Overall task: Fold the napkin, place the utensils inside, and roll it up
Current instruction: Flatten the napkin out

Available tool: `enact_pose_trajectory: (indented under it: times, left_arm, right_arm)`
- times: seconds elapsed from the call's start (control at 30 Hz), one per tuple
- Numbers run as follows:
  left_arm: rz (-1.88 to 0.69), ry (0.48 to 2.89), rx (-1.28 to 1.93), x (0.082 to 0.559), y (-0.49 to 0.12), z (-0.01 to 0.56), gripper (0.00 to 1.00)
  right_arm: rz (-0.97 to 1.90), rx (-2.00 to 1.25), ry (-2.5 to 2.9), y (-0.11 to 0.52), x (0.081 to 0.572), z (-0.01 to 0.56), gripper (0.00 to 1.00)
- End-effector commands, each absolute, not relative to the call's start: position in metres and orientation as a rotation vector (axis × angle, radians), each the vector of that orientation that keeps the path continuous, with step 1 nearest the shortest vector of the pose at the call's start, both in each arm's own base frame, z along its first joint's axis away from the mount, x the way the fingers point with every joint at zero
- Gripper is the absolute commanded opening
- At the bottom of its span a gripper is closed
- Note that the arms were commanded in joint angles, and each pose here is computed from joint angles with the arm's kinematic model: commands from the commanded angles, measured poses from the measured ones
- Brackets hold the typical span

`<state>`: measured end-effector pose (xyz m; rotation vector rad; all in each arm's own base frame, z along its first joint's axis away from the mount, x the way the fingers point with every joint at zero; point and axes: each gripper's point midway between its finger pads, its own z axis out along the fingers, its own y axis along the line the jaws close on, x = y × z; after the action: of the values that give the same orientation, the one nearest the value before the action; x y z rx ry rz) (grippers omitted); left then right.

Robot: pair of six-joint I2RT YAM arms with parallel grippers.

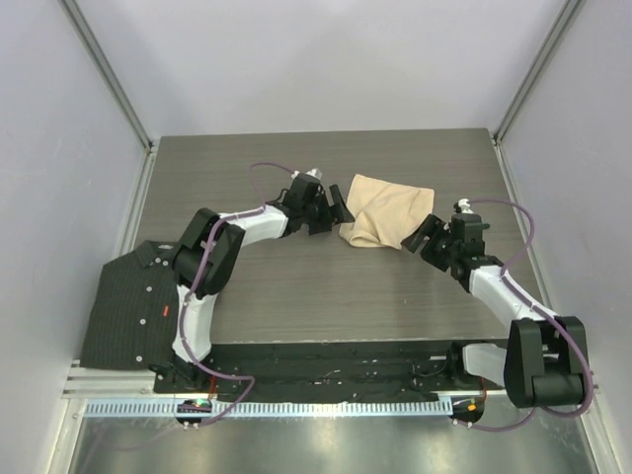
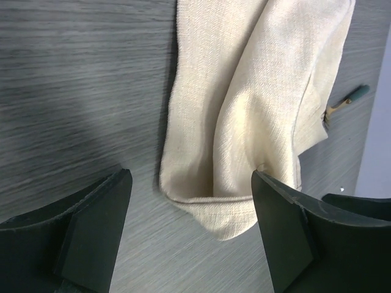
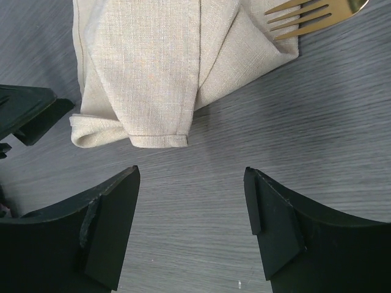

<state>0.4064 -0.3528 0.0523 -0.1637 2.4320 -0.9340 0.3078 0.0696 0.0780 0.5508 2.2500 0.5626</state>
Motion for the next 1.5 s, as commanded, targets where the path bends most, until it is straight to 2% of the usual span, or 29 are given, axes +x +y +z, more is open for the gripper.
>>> enact_pose_trajectory:
  times: [0.0,0.23,0.7,0.87,1.2,1.37,1.4,1.47]
  left_arm:
    - [-1.039,2.36,-0.171,0.419,-0.369,0.069,0.82]
    - [-1.024,2.426,-0.155,0.411,-0.373,0.048,0.71]
    - [-0.791,2.432,-0.109,0.394,-0.349,0.047,0.72]
    - [-0.725,2.463,-0.084,0.381,-0.34,0.044,0.73]
    - [-0.902,2.484,-0.107,0.366,-0.365,0.039,0.72]
    - [-0.967,2.447,-0.122,0.365,-0.375,0.041,0.62]
    - [-0.984,2.438,-0.13,0.365,-0.376,0.04,0.59]
    - [-1.044,2.414,-0.133,0.364,-0.382,0.042,0.43]
  right_arm:
    - [0.63,0.533,2.202,0.078,0.325,0.082,0.76]
    - [0.689,0.564,2.228,0.086,0.335,0.065,0.71]
    - [0.722,0.578,2.257,0.095,0.351,0.048,0.7]
    - [0.753,0.562,2.262,0.101,0.358,0.05,0.63]
    - [0.799,0.561,2.269,0.112,0.354,0.053,0.54]
    - [0.819,0.564,2.256,0.116,0.351,0.056,0.52]
    - [0.821,0.56,2.258,0.116,0.35,0.056,0.49]
    - [0.829,0.554,2.247,0.117,0.35,0.06,0.43]
